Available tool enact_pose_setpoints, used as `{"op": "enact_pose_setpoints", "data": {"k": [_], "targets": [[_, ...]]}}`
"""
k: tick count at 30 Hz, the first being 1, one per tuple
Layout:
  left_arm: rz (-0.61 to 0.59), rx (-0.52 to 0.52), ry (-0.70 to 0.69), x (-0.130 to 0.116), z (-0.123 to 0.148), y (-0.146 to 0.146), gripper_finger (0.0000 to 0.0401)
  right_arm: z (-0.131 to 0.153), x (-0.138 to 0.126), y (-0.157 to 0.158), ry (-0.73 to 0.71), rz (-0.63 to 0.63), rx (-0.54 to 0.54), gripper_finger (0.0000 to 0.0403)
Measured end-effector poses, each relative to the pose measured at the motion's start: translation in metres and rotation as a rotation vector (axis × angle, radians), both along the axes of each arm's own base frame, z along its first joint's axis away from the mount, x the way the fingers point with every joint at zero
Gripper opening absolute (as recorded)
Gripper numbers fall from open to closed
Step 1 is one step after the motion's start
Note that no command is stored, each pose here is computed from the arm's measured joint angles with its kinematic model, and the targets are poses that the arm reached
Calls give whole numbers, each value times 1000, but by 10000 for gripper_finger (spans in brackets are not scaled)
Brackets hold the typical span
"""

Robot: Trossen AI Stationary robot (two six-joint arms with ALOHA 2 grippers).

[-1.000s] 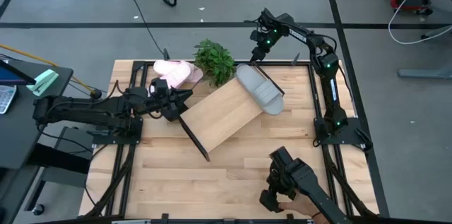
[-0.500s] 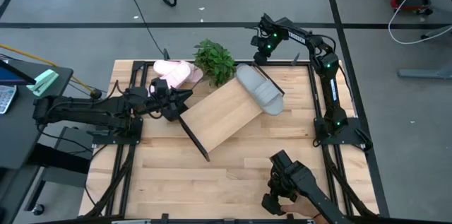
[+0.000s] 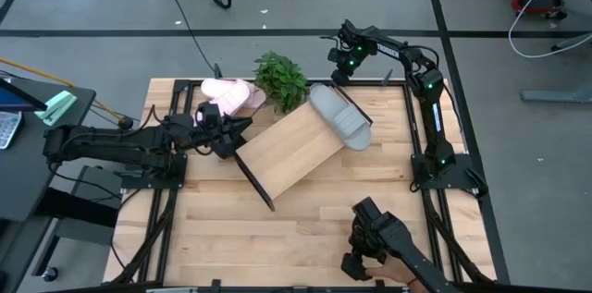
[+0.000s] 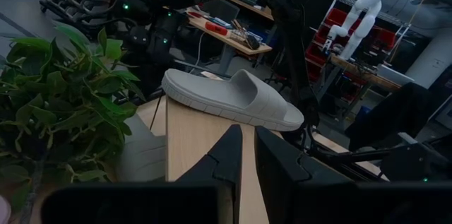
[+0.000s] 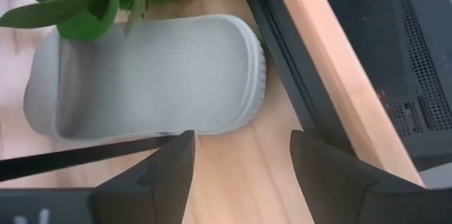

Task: Pick and place slides into the shelf
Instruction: Put the gray slides on the shelf

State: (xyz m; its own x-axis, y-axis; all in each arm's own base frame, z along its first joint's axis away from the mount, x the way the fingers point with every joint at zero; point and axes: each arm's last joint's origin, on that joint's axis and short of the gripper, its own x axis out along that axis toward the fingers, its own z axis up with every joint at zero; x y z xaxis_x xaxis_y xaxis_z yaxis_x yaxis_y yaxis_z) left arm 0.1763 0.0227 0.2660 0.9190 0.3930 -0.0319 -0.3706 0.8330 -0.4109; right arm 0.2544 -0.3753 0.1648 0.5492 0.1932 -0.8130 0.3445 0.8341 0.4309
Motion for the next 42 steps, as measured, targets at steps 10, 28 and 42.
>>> {"op": "enact_pose_setpoints", "data": {"k": [10, 28, 42], "targets": [[0, 0, 0, 0, 0, 0, 45, 1, 3, -1, -52, 12, -11, 238], [0, 0, 0, 0, 0, 0, 48, 1, 5, -1, -60, 21, -23, 238], [0, -2, -1, 0, 0, 0, 47, 1, 11, 1, -61, 38, -39, 238]]}}
